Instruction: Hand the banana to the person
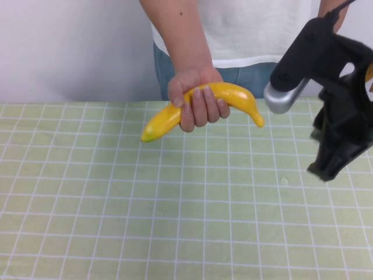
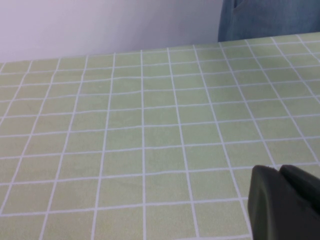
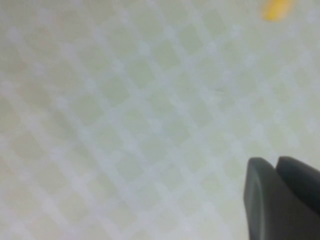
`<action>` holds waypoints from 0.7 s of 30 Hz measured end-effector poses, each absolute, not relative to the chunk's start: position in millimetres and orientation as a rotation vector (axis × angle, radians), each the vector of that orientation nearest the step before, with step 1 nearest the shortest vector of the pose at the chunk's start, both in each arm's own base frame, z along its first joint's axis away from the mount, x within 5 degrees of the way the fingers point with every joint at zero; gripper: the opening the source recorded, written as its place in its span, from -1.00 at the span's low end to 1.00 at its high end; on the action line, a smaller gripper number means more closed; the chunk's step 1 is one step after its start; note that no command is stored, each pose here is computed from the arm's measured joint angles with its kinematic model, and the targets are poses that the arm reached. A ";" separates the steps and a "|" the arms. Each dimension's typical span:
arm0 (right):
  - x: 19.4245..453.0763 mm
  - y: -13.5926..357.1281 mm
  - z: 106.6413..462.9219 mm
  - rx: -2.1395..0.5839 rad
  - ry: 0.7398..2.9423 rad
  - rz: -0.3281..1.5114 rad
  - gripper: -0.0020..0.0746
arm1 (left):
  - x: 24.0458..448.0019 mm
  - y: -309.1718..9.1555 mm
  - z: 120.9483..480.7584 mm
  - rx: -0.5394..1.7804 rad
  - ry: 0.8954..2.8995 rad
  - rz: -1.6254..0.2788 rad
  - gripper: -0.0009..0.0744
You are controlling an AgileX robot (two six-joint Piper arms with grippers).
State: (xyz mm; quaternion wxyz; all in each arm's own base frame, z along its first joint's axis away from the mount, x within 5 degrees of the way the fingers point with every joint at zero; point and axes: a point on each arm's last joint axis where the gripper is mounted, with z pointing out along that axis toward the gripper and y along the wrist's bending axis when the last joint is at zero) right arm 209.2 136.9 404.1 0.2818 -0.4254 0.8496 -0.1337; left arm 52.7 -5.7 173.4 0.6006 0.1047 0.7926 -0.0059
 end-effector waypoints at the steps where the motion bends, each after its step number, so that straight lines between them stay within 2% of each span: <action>1: 210.8 134.6 405.3 -1.135 2.264 -0.402 -0.97 | 52.7 -5.7 173.4 0.243 1.837 -0.014 -0.99; 4: 212.6 126.3 414.5 -1.107 2.190 -0.510 -0.97 | 52.7 -5.7 173.4 0.243 1.837 -0.014 -0.99; 7: 212.0 120.0 427.3 -1.062 2.071 -0.511 -0.97 | 52.7 -5.7 173.4 0.243 1.837 -0.014 -0.99; 9: 209.2 113.3 432.4 -0.988 1.982 -0.406 -0.97 | 52.7 -5.7 173.4 0.243 1.837 -0.014 -0.99; 12: 198.7 99.4 428.7 -0.781 1.875 -0.116 -0.97 | 52.7 -5.7 173.4 0.243 1.837 -0.014 -0.99; 14: 186.7 82.4 418.3 -0.627 1.781 0.013 -0.97 | 52.7 -5.7 173.4 0.243 1.837 -0.014 -0.99; 16: 173.8 63.5 404.6 -0.490 1.691 0.062 -0.97 | 52.7 -5.7 173.4 0.243 1.837 -0.014 -0.99; 21: 125.0 25.1 345.3 -0.288 1.563 0.022 -0.97 | 52.7 -5.7 173.4 0.243 1.837 -0.014 -0.99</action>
